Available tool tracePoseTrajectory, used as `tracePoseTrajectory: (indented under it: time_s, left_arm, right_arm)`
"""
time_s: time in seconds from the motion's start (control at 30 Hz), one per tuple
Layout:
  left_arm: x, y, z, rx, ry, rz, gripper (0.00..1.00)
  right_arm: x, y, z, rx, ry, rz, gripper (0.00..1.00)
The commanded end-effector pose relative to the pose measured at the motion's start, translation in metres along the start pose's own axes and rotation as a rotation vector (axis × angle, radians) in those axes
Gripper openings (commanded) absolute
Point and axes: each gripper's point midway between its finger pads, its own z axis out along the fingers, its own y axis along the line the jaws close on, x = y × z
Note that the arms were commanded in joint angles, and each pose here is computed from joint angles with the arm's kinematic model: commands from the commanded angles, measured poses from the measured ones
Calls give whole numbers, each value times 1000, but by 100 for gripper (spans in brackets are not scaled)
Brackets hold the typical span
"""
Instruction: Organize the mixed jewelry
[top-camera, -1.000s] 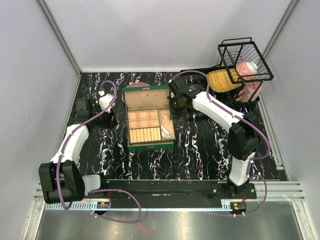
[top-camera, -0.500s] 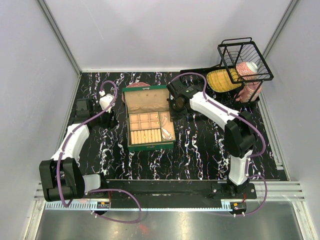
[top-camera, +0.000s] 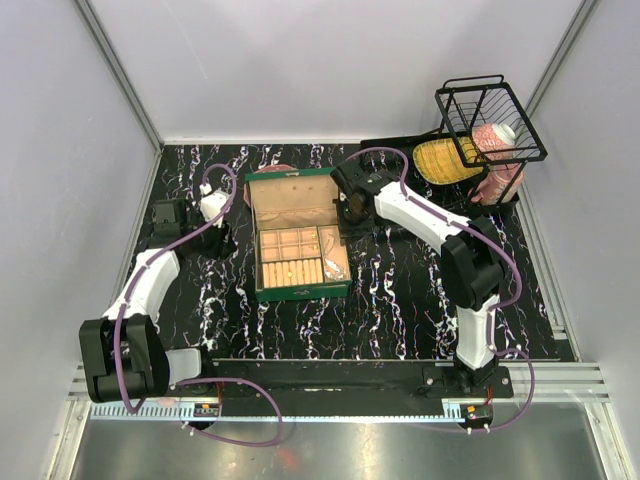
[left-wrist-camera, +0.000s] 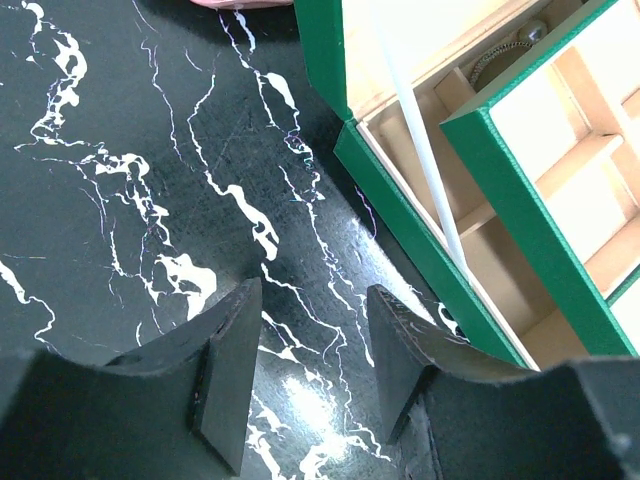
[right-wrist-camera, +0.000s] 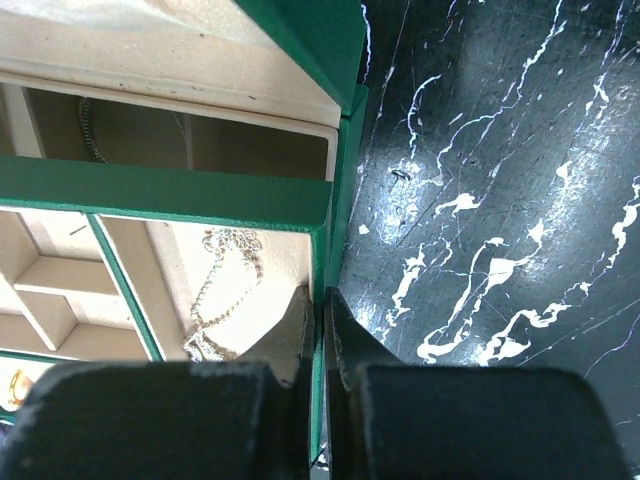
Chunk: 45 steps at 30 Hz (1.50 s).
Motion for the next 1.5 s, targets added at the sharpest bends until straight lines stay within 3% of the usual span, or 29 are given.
tracePoseTrajectory:
  time_s: [0.0,0.63,1.47]
  left_arm:
    - [-6,0,5,24,-41,30,49]
    - [36,-34,55,133,139,60,47]
    - [33,-68,53,213,110,90,47]
  right_arm:
    - [-16,14,-1,-38,-31,8,0]
    - [-23,17,-10,-38,-50,-7,0]
    - [-51,3,-34,56,-165,-91,0]
